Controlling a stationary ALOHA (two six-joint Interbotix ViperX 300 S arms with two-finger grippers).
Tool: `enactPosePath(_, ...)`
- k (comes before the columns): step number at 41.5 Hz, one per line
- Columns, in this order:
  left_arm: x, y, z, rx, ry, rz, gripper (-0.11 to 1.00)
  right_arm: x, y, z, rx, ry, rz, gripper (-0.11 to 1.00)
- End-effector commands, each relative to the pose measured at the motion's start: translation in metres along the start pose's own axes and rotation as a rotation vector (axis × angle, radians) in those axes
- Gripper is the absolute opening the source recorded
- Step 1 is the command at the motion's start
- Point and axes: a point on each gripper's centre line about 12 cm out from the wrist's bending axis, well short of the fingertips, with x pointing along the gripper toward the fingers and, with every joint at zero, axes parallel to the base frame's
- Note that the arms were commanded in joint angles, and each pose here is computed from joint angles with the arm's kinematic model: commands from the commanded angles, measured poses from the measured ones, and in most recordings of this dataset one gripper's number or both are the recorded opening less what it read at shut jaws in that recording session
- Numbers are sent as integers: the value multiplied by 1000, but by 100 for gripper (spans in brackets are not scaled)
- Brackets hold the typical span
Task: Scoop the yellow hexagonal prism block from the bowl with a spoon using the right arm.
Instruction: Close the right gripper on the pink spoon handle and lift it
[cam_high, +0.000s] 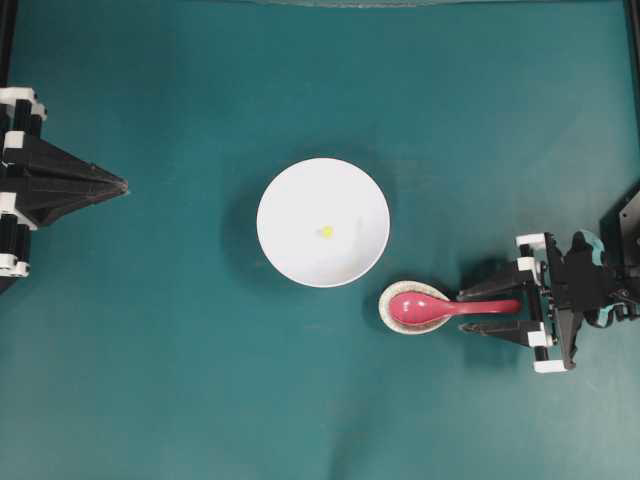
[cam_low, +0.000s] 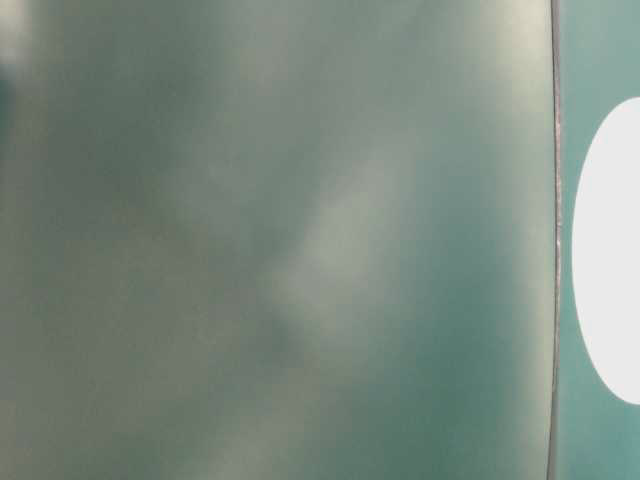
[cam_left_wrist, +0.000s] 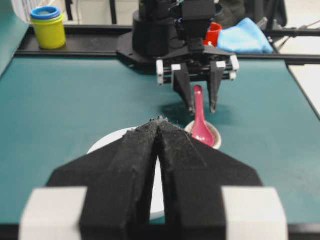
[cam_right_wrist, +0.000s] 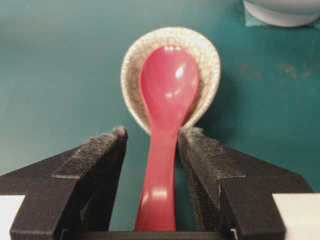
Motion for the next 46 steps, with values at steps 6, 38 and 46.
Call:
enactPosePath(6,3,0,10,2,-26,1,0,0,2,3,-4,-15,6,51)
enactPosePath(38,3,0,10,2,-28,1,0,-4,-7,20,18,-73,-21,25)
enactPosePath(46,2,0,12,2,-31,1,0,-10,-10,42,5,-128,-25,25)
